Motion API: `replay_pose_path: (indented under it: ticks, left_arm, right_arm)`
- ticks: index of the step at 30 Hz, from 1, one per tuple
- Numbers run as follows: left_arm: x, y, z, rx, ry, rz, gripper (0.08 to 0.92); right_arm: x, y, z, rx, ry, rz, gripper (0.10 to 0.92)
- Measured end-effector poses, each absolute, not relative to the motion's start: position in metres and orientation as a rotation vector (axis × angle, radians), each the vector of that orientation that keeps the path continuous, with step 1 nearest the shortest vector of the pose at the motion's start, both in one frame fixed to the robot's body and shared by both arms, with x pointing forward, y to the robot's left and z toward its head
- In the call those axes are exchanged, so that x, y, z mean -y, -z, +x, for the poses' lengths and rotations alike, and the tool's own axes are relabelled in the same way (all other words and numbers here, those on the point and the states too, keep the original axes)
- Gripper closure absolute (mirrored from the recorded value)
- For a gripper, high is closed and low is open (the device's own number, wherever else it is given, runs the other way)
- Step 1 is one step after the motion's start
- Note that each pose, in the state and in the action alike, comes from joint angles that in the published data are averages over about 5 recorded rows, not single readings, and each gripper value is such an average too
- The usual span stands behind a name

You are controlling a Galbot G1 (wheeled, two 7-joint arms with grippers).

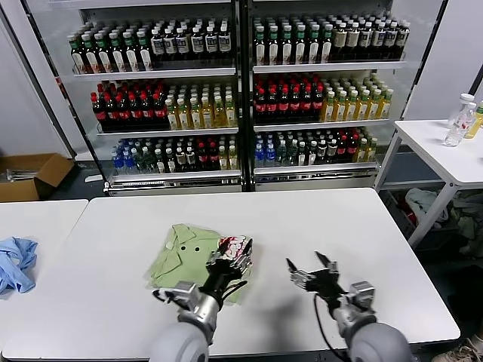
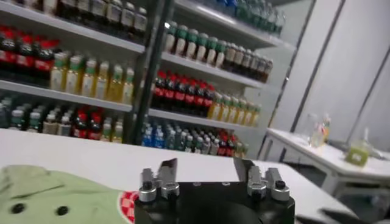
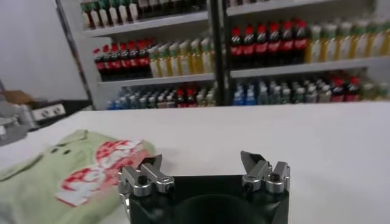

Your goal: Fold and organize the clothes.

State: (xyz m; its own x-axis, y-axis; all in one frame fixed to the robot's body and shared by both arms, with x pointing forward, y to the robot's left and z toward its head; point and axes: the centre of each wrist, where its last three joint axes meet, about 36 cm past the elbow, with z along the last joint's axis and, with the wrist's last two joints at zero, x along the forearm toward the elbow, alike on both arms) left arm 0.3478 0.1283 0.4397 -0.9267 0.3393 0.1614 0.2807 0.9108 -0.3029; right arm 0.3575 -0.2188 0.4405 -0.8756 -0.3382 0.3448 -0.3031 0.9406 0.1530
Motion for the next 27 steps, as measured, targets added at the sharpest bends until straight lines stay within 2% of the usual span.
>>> replay_pose_path:
  ticks: [6,10,14,20,27]
  left_arm:
    - [-0.164,-0.437,0.328,2.887,-0.422,-0.300,0.198]
    - [-0.184,-0.434,0.319,2.905,-0.409,-0.189,0.178]
    - [-0.193,-0.434,0.312,2.916,-0.404,-0.125,0.177]
    - [-0.199,-0.436,0.301,2.926,-0.374,-0.096,0.177]
    - [-0.202,-0.436,0.294,2.928,-0.352,-0.083,0.177]
  right_arm:
    - [0.170,-0.420,0.385,2.654,0.236,0.525,0.200]
    - [0.140,-0.408,0.407,2.622,0.271,0.545,0.200]
    - [0.112,-0.400,0.428,2.588,0.304,0.556,0.221]
    - [0.086,-0.395,0.453,2.549,0.352,0.563,0.377]
    - [0.081,-0.389,0.478,2.536,0.341,0.541,0.585]
